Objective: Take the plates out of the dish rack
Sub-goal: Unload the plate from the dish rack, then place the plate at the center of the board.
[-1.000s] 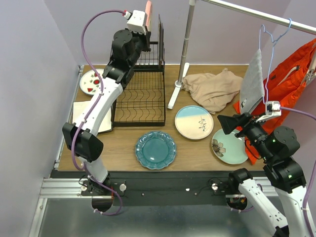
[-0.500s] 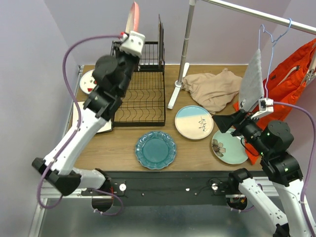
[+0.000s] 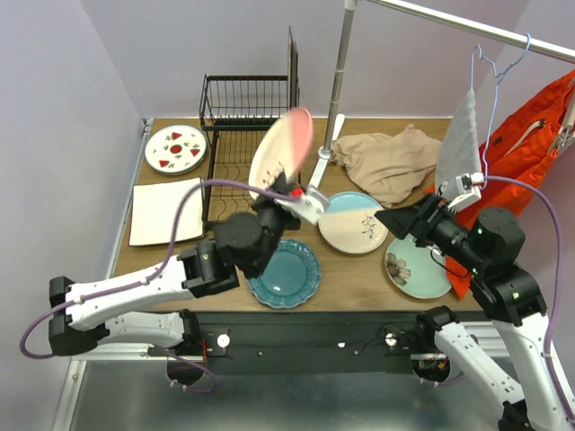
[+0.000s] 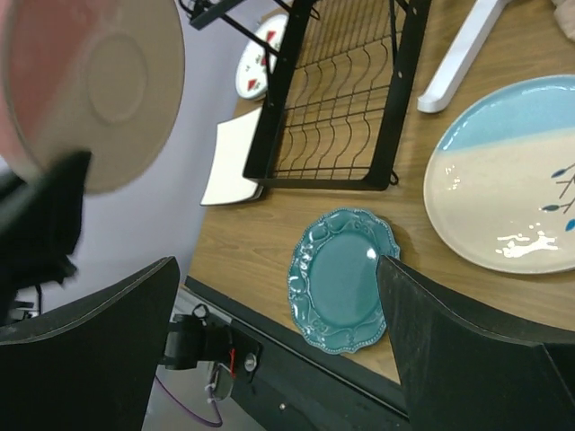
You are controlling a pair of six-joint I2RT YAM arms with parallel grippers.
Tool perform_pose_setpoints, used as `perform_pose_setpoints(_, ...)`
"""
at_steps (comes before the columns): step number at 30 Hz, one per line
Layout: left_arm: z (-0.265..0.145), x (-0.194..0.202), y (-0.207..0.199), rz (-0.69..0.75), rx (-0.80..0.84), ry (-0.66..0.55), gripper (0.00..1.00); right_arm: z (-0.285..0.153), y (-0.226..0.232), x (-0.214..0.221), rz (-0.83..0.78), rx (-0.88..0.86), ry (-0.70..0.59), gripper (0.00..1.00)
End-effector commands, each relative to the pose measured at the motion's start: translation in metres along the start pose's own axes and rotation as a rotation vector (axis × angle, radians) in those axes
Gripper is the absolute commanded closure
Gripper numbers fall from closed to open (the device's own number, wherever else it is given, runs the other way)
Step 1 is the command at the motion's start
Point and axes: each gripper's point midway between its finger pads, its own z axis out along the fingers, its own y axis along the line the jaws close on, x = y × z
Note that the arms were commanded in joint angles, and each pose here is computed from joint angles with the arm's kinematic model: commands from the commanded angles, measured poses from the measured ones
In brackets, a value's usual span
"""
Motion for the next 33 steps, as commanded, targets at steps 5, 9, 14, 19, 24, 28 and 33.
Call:
perform_pose_setpoints(5,-0.039,0.008,-0.063,0.189,-0.030,0.014,1.00,0.016,0.013,-0.022,-0.009,0.021,0.015,0.01)
perform_pose_setpoints(9,-0.048,0.015,-0.089,0.285,0.006,0.000,1.00,0.026,0.010,-0.019,-0.017,0.024,0.058,0.00)
perform_pose_setpoints(14,-0.046,0.021,-0.121,0.368,0.060,-0.026,1.00,0.043,0.013,-0.003,-0.005,-0.055,0.132,0.00)
perform_pose_setpoints(19,-0.050,0.025,-0.152,0.472,0.117,-0.043,1.00,0.058,0.015,0.013,0.024,-0.118,0.215,0.03)
perform_pose_setpoints(24,-0.055,0.021,-0.163,0.441,0.162,-0.090,1.00,0.068,0.012,0.016,0.062,-0.129,0.219,0.06)
perform_pose_setpoints(28,-0.059,0.032,-0.165,0.479,0.136,-0.063,1.00,0.076,-0.002,0.027,0.094,-0.105,0.239,0.10)
perform_pose_setpoints(33,-0.060,0.046,-0.183,0.563,0.137,-0.039,1.00,0.084,-0.017,0.043,0.126,-0.074,0.285,0.22)
